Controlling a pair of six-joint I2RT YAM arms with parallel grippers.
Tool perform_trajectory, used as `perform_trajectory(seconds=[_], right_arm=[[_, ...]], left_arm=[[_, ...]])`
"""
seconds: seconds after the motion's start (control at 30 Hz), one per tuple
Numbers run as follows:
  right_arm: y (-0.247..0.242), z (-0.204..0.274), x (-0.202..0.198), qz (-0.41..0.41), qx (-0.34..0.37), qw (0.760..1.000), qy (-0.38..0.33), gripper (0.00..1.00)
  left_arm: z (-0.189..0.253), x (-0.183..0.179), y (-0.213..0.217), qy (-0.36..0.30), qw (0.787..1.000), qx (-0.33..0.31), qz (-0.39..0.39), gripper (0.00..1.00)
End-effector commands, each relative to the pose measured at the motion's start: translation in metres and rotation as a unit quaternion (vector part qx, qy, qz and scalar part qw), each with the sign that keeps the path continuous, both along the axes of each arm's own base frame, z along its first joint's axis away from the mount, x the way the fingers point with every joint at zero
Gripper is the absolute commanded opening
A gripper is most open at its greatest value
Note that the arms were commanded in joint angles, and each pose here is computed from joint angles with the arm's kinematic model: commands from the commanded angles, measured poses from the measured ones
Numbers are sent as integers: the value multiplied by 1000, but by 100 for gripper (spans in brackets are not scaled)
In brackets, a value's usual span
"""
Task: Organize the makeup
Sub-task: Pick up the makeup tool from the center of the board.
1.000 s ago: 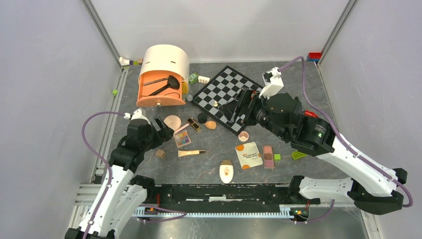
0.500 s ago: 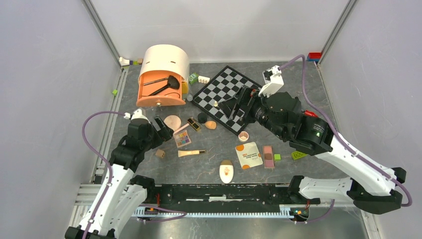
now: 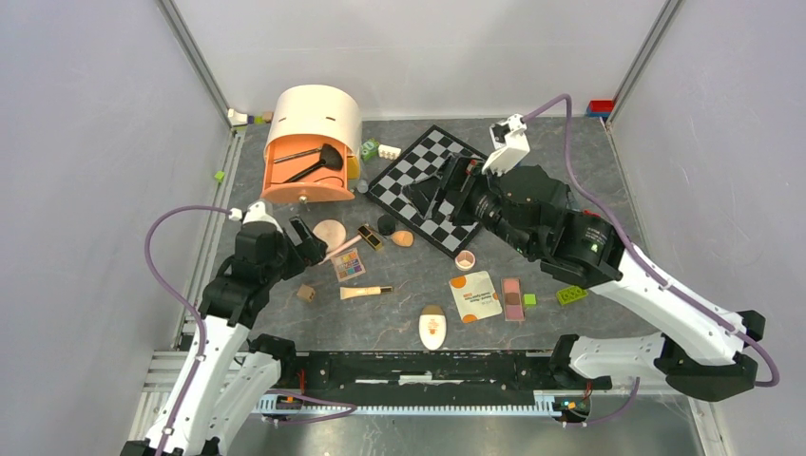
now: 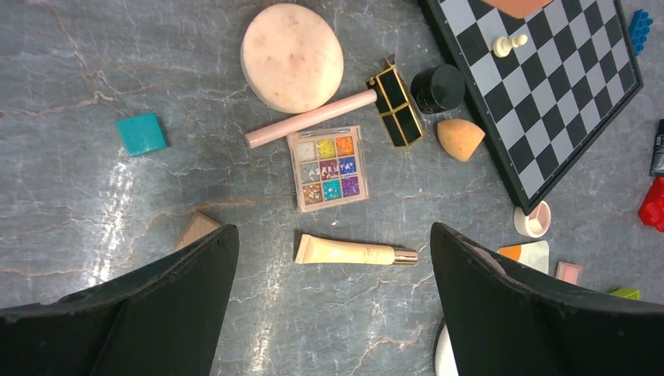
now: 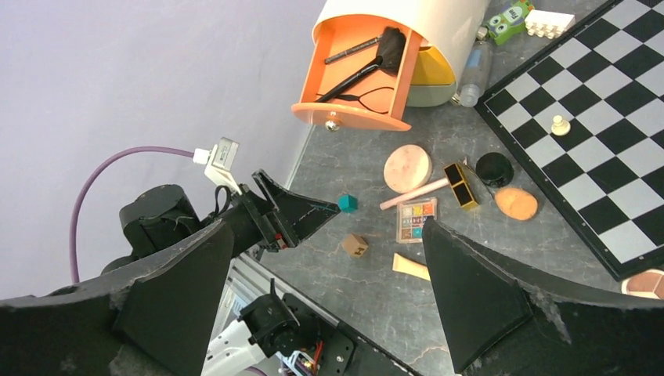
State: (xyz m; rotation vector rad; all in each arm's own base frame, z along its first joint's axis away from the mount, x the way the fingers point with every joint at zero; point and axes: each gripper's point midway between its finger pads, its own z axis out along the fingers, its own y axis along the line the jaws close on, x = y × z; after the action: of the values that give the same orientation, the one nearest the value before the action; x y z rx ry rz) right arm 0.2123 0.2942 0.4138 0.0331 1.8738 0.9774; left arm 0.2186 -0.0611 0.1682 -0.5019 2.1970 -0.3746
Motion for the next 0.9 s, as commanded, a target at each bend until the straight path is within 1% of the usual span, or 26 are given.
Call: perform_trajectory(seconds=[0.0,0.07,0.17,0.23,0.3,0.43,0.5,0.6,0.7,0.87], right_arm=[[-3,-7,14,-27,-6,999,-27,98],[-9,-41,21,-42,-45,997,-34,98],[-10,-77,25,-36,-78,995,-56,98],[-9,-107,28,-30,-96,993,-63,96],[-6,-131,35,-18,-110,993,-47,93],[9,-182,50,15,-158,987,10,86],[17,-200,55,26,-167,985,26,83],[32,-228,63,48,-176,982,52,80],[41,-251,71,56,-193,977,77,79],[56,-279,89,66,-218,969,97,78]], left_arm=[[30,0,5,-38,999,31,-19,97],[36,0,3,-48,998,36,-35,97],[42,-1,-1,-59,995,48,-64,97],[46,-2,-2,-67,993,56,-80,97],[48,-2,-3,-76,992,56,-85,97],[46,-2,-10,-91,990,38,-97,97],[44,-1,-15,-93,990,28,-104,98],[42,-1,-10,-85,991,38,-94,99],[42,0,-6,-86,992,44,-84,100],[43,0,-6,-88,992,44,-82,100]])
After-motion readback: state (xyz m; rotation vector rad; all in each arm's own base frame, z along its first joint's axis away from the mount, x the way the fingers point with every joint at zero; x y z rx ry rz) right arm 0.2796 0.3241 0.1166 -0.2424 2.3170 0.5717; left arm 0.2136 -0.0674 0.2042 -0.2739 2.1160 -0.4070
